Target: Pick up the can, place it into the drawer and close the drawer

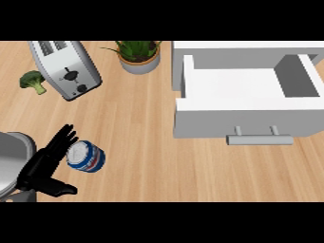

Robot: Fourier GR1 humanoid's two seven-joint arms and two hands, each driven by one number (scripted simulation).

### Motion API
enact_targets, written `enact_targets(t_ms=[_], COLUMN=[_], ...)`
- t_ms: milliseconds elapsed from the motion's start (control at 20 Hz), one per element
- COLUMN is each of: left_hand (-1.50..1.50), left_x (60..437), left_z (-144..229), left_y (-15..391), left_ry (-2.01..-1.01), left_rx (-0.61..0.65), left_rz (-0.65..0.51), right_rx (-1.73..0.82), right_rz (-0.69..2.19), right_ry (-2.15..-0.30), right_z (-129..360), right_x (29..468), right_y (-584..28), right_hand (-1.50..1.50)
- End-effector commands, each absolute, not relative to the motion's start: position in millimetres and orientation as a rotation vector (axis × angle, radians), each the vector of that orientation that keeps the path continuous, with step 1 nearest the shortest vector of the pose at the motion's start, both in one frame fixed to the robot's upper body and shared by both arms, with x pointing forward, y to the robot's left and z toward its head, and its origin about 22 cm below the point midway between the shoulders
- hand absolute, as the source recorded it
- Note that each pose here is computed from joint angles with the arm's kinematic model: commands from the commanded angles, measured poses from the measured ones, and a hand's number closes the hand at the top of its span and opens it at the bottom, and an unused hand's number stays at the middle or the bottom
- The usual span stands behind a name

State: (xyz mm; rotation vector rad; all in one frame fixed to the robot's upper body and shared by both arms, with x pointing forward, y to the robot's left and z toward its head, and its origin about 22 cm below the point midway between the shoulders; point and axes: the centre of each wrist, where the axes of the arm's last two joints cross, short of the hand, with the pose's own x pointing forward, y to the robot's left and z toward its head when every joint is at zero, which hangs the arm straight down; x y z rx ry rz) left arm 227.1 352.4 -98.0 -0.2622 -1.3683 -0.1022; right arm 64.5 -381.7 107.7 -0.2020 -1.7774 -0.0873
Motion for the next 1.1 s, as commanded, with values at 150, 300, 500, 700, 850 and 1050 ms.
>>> enact_targets(t_ms=[150,300,500,700,850,1050], left_hand=[-1.5,-1.5,-1.5,1.5,1.5,1.5], left_x=[234.7,245.0,243.2,235.9,257.2,282.8], left_z=[-125.9,-132.2,-126.6,-142.0,-128.3,-111.2], left_y=[330.9,324.8,332.5,318.3,312.7,307.7], left_ry=[-1.336,-1.333,-1.335,-1.325,-1.282,-1.348], left_rx=[-0.336,-0.322,-0.347,-0.407,-0.494,-0.55], left_rz=[-0.087,-0.073,-0.033,-0.013,-0.049,-0.068], right_rx=[-0.19,-0.196,-0.172,-0.195,-0.171,-0.171], right_rz=[-0.088,-0.087,-0.078,-0.103,-0.1,-0.097], right_ry=[-1.789,-1.774,-1.782,-1.78,-1.763,-1.759], right_z=[94.9,113.6,112.6,116.2,105.5,110.7], right_x=[75.9,72.4,64.7,74.4,70.1,59.6], right_y=[-379.2,-389.5,-369.7,-373.4,-395.6,-364.8], right_hand=[-1.5,-1.5,-1.5,-1.5,-1.5,-1.5])
